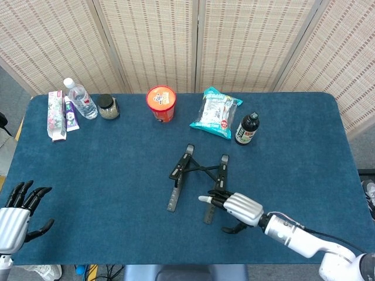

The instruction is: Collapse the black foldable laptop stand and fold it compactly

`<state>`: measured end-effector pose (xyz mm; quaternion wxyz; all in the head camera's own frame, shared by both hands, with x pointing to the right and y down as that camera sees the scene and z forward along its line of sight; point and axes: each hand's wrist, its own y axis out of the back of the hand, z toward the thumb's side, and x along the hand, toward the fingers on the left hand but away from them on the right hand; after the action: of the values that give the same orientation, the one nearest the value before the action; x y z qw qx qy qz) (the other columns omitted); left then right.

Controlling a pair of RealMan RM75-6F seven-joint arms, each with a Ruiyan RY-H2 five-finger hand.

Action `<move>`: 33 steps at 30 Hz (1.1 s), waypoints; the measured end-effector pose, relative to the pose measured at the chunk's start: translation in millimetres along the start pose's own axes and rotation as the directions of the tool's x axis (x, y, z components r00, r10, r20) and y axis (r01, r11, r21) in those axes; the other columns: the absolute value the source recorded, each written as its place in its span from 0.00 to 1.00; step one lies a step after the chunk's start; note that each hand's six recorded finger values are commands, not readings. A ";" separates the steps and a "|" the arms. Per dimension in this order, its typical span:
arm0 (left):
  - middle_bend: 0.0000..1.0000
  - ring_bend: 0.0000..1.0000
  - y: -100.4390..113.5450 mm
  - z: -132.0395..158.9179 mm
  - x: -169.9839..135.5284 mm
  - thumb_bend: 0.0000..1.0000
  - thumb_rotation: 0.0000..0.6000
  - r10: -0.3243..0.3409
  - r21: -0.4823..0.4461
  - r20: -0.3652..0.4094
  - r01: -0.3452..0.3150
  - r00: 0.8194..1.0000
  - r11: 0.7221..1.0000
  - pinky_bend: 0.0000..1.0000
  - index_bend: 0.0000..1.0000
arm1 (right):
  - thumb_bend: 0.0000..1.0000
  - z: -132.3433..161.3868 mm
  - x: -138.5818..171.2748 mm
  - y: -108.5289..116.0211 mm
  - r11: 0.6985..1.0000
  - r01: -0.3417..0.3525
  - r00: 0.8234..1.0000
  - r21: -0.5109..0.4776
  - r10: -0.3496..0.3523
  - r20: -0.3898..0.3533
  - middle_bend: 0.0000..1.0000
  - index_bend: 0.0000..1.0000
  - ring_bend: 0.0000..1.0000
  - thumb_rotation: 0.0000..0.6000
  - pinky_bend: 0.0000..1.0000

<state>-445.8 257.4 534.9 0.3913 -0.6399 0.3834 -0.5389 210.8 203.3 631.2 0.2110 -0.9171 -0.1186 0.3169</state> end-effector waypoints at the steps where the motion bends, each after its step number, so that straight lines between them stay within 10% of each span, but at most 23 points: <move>1: 0.22 0.05 0.1 -0.2 -0.1 0.18 1.00 0.001 0.000 0.000 -0.001 1.000 1.000 0.03 0.17 | 0.22 -0.8 -4.2 2.0 1.000 0.010 1.000 -0.007 -0.010 0.001 0.13 0.00 0.03 1.00 0.14; 19: 0.22 0.05 -4.0 -5.8 -2.2 0.18 1.00 -0.005 -0.010 -0.011 0.005 1.000 1.000 0.03 0.17 | 0.22 -38.1 -23.2 68.2 0.966 0.258 0.960 -0.020 -0.255 0.114 0.09 0.00 0.01 1.00 0.13; 33: 0.22 0.05 -5.4 -10.1 -4.5 0.18 1.00 -0.006 -0.011 -0.021 0.006 1.000 1.000 0.03 0.17 | 0.22 -57.4 -23.7 86.4 0.951 0.311 0.936 0.007 -0.307 0.173 0.09 0.00 0.01 1.00 0.12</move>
<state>-456.0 262.8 539.2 0.3820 -0.6375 0.3886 -0.5447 236.0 100.7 644.6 0.2377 -0.8585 -0.2820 0.3564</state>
